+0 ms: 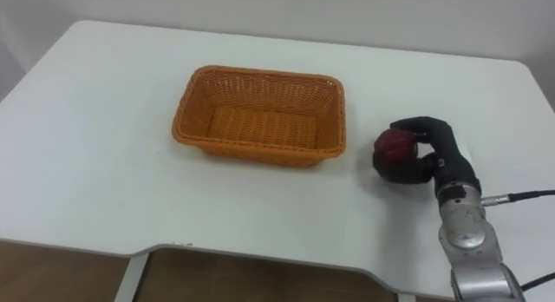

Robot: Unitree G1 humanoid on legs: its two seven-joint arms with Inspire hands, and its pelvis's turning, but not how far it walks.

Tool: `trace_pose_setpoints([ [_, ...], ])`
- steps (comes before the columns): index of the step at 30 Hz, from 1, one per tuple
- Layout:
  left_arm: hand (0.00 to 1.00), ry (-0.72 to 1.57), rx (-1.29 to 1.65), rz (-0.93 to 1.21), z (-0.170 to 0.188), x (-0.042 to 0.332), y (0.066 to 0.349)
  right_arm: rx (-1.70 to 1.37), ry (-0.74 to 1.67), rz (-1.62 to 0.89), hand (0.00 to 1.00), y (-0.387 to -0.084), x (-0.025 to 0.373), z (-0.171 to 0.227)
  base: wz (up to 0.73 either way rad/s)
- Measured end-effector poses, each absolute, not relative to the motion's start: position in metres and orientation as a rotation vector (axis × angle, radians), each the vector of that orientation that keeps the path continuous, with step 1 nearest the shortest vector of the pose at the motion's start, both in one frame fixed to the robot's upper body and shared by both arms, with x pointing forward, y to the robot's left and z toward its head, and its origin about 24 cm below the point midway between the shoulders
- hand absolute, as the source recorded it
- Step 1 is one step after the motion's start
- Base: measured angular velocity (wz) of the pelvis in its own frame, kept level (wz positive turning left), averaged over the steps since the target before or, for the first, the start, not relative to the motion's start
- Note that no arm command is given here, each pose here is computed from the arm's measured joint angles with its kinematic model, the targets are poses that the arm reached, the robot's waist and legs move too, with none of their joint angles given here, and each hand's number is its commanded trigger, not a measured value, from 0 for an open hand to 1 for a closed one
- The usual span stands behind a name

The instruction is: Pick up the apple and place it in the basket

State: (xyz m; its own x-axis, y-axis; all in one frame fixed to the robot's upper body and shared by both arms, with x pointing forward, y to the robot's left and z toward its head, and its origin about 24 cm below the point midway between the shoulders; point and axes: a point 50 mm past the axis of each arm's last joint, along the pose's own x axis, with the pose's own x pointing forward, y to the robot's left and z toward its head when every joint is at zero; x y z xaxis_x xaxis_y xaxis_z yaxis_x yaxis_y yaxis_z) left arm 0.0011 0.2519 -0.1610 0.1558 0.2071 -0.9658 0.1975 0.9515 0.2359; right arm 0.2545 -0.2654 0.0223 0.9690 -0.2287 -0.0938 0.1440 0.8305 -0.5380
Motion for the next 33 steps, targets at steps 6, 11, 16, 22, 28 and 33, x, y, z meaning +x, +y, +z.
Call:
trace_pose_setpoints([
  [6,0.0,1.41,0.352,0.015,-0.161,0.005,0.252,-0.579,-0.014,-0.182,1.0,-0.246,0.262,0.055,0.0],
  [11,0.0,1.423,0.389,0.03,-0.162,0.003,0.253,-0.58,-0.179,-0.168,1.0,-0.232,0.262,0.091,-0.03],
  [16,0.0,1.424,0.394,0.042,-0.162,0.003,0.253,-0.582,-0.287,-0.14,1.0,-0.218,0.26,0.112,0.0],
  [22,0.0,1.417,0.405,0.016,-0.163,0.007,0.25,-0.585,-0.29,-0.031,0.0,-0.199,0.26,0.109,-0.01],
  [28,0.0,1.41,0.406,-0.006,-0.164,0.011,0.246,-0.598,-0.251,0.119,0.0,-0.174,0.26,0.098,0.0],
  [33,0.0,1.417,0.4,-0.004,-0.164,0.01,0.246,-0.6,-0.23,0.165,0.0,-0.169,0.259,0.096,0.01],
])
